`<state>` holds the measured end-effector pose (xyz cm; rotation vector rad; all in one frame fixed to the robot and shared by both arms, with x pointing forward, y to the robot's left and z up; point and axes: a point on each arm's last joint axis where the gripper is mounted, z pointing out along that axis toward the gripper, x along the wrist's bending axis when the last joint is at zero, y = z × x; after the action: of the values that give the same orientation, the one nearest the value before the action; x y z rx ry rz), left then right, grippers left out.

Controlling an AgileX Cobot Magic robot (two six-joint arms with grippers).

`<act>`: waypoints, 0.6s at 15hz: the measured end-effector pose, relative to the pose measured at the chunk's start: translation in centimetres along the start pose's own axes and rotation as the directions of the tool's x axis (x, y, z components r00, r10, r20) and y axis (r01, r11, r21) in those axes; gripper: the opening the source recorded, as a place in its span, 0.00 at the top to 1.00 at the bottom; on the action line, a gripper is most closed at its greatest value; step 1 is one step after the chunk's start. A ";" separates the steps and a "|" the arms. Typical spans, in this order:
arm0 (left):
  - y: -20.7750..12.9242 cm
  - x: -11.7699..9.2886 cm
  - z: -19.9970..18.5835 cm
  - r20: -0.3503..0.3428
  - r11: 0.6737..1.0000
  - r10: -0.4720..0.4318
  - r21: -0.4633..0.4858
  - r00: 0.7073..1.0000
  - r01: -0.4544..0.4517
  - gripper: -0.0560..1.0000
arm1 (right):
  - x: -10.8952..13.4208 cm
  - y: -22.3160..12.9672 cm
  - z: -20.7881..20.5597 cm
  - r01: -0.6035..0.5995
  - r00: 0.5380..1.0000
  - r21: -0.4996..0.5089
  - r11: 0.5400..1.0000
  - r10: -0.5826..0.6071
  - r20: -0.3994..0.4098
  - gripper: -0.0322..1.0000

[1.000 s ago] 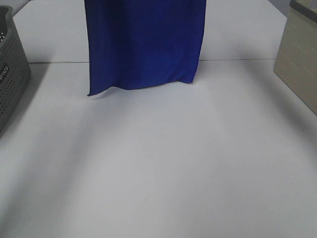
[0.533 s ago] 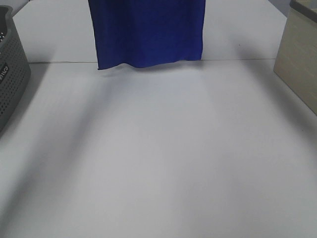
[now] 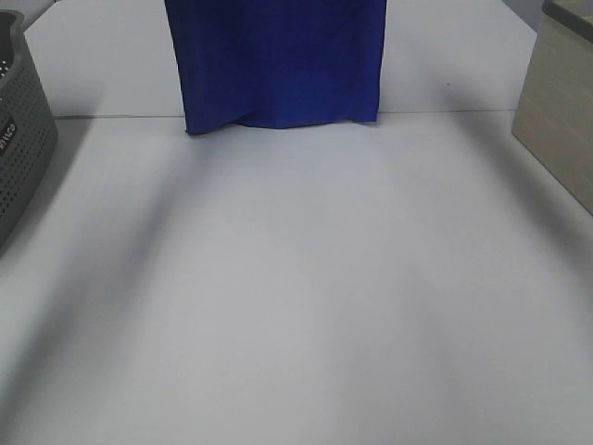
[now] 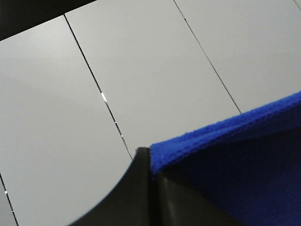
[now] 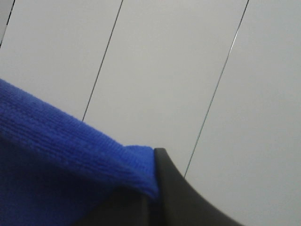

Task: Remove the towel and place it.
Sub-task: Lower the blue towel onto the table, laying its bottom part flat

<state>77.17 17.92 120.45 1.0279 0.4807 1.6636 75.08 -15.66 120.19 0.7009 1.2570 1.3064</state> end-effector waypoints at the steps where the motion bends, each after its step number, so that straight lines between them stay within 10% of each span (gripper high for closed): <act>1: -0.1 0.0 0.0 0.007 1.000 -0.001 0.011 1.000 0.001 0.95 | 0.0 -0.1 0.0 0.000 1.000 0.015 1.000 0.000 0.003 0.95; 9: 2.7 0.5 -0.9 0.236 0.923 -0.074 0.385 0.969 -0.024 0.95 | -0.7 0.5 -1.5 -0.232 0.973 0.284 0.930 0.221 0.072 0.95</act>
<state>74.90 17.61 122.14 1.4919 0.6681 1.4193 73.59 -16.57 120.48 1.1033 1.3827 1.2975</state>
